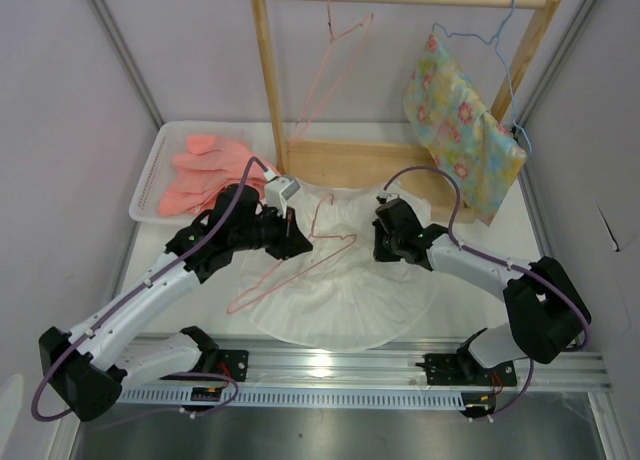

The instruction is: Place the skirt on the hanger

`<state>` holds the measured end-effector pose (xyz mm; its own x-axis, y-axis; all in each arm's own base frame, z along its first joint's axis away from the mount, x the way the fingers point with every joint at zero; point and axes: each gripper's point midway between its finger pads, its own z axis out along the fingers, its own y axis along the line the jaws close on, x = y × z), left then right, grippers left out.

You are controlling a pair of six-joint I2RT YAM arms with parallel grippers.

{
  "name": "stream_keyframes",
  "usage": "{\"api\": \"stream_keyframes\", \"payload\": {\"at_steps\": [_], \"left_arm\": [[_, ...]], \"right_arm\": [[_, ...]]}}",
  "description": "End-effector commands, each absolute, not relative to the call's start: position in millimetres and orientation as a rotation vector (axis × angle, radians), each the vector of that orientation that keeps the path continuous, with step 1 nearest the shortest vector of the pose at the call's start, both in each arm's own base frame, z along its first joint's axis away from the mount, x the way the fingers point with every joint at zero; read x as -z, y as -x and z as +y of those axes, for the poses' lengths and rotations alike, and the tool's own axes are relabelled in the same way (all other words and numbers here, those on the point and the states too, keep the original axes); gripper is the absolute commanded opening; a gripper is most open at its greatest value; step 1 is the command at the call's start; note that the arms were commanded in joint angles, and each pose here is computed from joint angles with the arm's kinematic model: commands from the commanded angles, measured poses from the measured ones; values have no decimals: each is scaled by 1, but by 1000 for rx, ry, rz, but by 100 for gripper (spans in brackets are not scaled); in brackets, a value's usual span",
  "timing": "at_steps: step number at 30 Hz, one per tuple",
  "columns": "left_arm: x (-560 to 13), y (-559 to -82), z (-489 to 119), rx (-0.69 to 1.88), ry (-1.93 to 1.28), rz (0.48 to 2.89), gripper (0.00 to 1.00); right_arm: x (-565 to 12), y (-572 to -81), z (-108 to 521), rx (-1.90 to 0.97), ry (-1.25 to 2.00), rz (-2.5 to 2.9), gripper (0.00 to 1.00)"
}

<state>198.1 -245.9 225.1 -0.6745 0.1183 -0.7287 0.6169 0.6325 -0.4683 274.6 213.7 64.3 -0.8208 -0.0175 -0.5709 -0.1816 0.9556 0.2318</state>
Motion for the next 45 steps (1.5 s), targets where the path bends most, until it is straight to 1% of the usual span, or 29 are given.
{"api": "stream_keyframes", "payload": {"at_steps": [1,7,12,15,22,27,36,39,45], "left_arm": [[-242,-208,-264,1019,-612,2064,0],[-223,-211,-277,1061,-685,2097,0],[-219,-213,-295,1154,-742,2052,0],[-227,-213,-306,1217,-775,1982,0],[-223,-229,-332,1285,-808,1927,0],[-205,-239,-346,1328,-822,1939,0],[-181,-250,-370,1423,-840,1938,0],[-183,-250,-378,1470,-854,1923,0],[-170,-253,-394,1518,-879,1948,0]], "right_arm": [[-99,-291,225,-411,117,2413,8],[-129,-291,221,-402,121,2375,8],[-149,-289,223,-405,136,2354,7],[-153,-285,222,-400,140,2351,7],[-156,-272,214,-383,139,2368,7],[-161,-264,210,-382,135,2363,7],[-153,-249,215,-382,168,2386,6],[-145,-247,211,-347,173,2401,6],[-138,-248,211,-337,209,2387,9]]}}
